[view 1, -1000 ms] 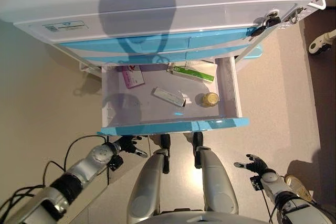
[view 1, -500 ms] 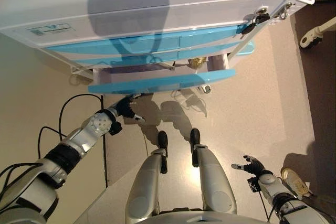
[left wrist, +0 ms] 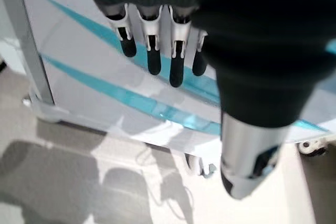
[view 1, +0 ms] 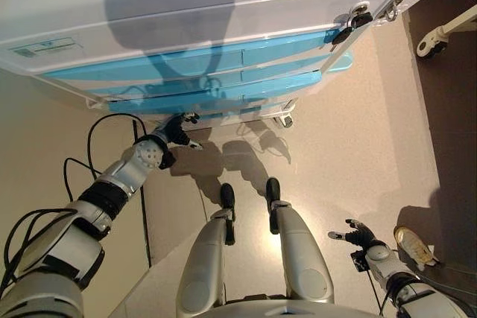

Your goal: Open the drawer and pick up the medicine

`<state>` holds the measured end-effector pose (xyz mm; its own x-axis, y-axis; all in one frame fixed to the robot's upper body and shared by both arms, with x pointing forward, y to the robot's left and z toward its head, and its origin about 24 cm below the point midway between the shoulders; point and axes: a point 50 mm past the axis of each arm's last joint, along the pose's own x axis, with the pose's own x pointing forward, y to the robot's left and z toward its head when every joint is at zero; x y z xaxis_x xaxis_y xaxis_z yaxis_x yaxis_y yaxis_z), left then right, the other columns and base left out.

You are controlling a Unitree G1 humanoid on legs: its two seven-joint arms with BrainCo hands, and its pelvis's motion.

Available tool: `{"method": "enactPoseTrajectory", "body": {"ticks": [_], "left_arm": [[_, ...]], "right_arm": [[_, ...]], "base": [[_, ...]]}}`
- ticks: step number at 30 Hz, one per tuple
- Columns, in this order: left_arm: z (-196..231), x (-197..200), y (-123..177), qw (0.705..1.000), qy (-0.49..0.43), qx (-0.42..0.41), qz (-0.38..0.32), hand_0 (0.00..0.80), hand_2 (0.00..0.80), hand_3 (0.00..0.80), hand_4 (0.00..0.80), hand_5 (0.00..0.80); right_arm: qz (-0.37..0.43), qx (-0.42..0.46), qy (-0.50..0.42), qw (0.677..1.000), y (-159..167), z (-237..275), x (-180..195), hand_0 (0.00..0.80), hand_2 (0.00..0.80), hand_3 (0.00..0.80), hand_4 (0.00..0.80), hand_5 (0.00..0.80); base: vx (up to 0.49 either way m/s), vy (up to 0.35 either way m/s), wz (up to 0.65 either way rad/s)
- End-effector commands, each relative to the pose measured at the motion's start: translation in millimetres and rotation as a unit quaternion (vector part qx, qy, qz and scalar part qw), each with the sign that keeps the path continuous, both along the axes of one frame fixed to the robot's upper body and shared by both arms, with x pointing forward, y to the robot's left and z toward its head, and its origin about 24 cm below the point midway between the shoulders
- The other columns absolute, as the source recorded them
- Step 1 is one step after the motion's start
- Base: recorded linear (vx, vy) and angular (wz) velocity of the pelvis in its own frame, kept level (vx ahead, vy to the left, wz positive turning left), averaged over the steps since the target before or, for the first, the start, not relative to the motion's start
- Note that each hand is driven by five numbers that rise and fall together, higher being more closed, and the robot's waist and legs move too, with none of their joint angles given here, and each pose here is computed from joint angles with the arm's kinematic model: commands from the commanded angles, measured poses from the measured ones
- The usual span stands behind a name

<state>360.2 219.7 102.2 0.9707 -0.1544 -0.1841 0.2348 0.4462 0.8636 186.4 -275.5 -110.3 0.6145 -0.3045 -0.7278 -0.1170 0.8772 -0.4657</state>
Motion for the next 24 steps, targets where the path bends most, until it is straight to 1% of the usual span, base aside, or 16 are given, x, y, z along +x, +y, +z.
{"method": "enactPoseTrajectory", "body": {"ticks": [1, 4, 5, 6, 7, 10, 12, 17, 24], "left_arm": [[79, 21, 9, 0.99, -0.141, 0.004, 0.021, 0.0, 0.0, 0.0, 0.0, 0.0], [100, 24, 15, 0.986, -0.167, 0.007, 0.03, 0.0, 0.0, 0.0, 0.0, 0.0], [100, 24, 15, 0.986, -0.167, 0.007, 0.03, 0.0, 0.0, 0.0, 0.0, 0.0], [118, 26, 20, 0.98, -0.195, 0.015, 0.041, 0.0, 0.0, 0.0, 0.0, 0.0], [124, 25, 25, 0.976, -0.212, 0.019, 0.053, 0.0, 0.0, 0.0, 0.0, 0.0], [144, 24, 25, 0.956, -0.285, 0.009, 0.073, 0.0, 0.0, 0.0, 0.0, 0.0], [145, 20, 30, 0.946, -0.31, -0.012, 0.091, 0.0, 0.0, 0.0, 0.0, 0.0], [141, 15, 41, 0.941, -0.321, -0.004, 0.11, 0.0, 0.0, 0.0, 0.0, 0.0], [138, 10, 39, 0.934, -0.34, -0.013, 0.111, 0.0, 0.0, 0.0, 0.0, 0.0]], "right_arm": [[0.012, -0.023, 0.03, 0.999, -12, -4, -19, 0.0, 0.0, 0.0, 0.0, 0.0], [0.019, -0.021, 0.033, 0.999, -10, -5, -19, 0.0, 0.0, 0.0, 0.0, 0.0], [0.019, -0.021, 0.033, 0.999, -10, -5, -19, 0.0, 0.0, 0.0, 0.0, 0.0], [0.023, -0.02, 0.033, 0.999, -9, -6, -19, 0.0, 0.0, 0.0, 0.0, 0.0], [0.026, -0.018, 0.034, 0.999, -7, -7, -20, 0.0, 0.0, 0.0, 0.0, 0.0], [0.031, -0.013, 0.024, 0.999, 0, -8, -17, 0.0, 0.0, 0.0, 0.0, 0.0], [0.033, -0.016, 0.022, 0.999, 2, -8, -17, 0.0, 0.0, 0.0, 0.0, 0.0], [0.04, -0.02, 0.025, 0.999, 3, -10, -20, 0.0, 0.0, 0.0, 0.0, 0.0], [0.04, -0.02, 0.017, 0.999, 5, -9, -18, 0.0, 0.0, 0.0, 0.0, 0.0]], "base": [[0.0, 0.0, 0.0], [0.006, 0.004, -0.03], [0.011, 0.002, -0.04], [0.0, 0.0, 0.0], [0.0, 0.0, 0.0], [0.005, -0.005, -0.03], [0.0, 0.0, 0.0], [0.002, 0.001, -0.01], [0.001, 0.0, -0.01]]}}
